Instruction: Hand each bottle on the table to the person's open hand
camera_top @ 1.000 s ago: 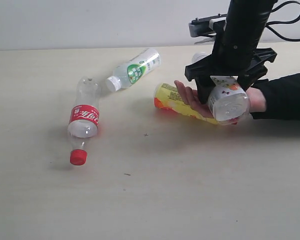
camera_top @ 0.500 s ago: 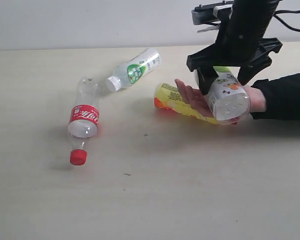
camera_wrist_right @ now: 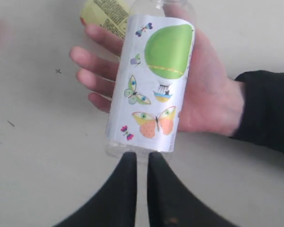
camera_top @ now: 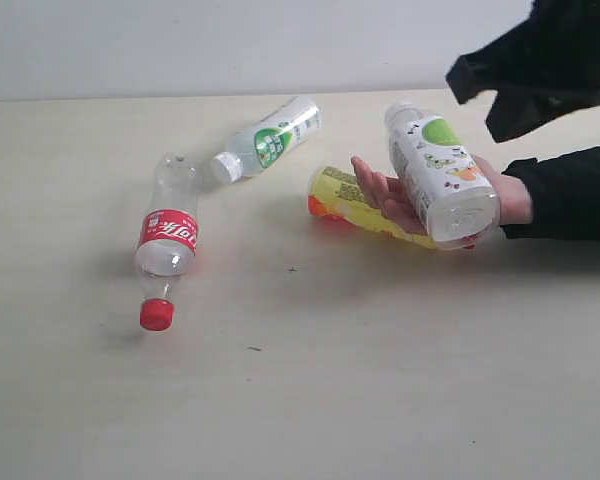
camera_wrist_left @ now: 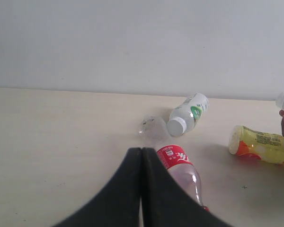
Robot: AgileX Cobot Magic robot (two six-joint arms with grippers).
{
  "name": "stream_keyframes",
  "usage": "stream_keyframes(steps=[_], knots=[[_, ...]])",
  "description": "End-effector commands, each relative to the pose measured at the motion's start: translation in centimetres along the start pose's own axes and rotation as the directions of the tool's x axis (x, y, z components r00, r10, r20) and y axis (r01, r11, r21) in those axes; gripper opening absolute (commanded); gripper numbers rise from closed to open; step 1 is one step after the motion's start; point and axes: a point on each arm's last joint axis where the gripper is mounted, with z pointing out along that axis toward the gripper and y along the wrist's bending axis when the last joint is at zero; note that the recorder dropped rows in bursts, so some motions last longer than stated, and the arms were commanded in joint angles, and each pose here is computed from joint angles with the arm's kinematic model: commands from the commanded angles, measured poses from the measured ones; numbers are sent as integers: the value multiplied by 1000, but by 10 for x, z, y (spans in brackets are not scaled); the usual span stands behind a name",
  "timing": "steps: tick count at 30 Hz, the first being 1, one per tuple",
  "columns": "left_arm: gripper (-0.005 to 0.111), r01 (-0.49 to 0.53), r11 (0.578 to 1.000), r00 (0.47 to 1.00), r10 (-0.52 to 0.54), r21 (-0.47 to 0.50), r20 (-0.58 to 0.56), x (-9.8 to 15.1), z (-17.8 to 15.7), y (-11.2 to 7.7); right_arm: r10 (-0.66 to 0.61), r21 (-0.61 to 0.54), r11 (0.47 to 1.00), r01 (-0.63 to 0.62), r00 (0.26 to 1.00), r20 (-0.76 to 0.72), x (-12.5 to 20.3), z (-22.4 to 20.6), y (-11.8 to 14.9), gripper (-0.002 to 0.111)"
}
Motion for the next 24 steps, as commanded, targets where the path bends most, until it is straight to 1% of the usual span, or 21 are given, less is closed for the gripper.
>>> stream_keyframes(steps=[1, 2, 5, 8, 11, 14, 17, 20, 24], knots=[[0, 3, 1000, 1000, -3, -1, 6, 1, 0, 0, -15, -12, 1000, 21, 940, 341, 52, -29, -2, 0], [0, 3, 1000, 1000, -3, -1, 6, 1, 0, 0, -16, -10, 1000, 22, 911, 412, 65, -35, -3, 0], [0, 3, 1000, 1000, -3, -1, 6, 1, 0, 0, -35, 4, 999, 39, 828, 560, 98, -51, -4, 0], [0, 3, 1000, 1000, -3, -1, 6, 1, 0, 0, -52, 15, 998, 55, 767, 640, 126, -64, -5, 0], [0, 3, 1000, 1000, -3, -1, 6, 1, 0, 0, -56, 17, 998, 61, 729, 682, 148, -76, -5, 0], [0, 3, 1000, 1000, -3, -1, 6, 1, 0, 0, -93, 42, 995, 88, 718, 690, 165, -83, -6, 0], [0, 3, 1000, 1000, -3, -1, 6, 1, 0, 0, -130, 68, 991, 115, 715, 687, 180, -80, -6, 0], [0, 3, 1000, 1000, -3, -1, 6, 1, 0, 0, -107, 44, 993, 106, 715, 691, 191, -72, -6, 0], [0, 3, 1000, 1000, -3, -1, 6, 1, 0, 0, -79, 24, 995, 93, 646, 759, 196, -69, -6, 0]])
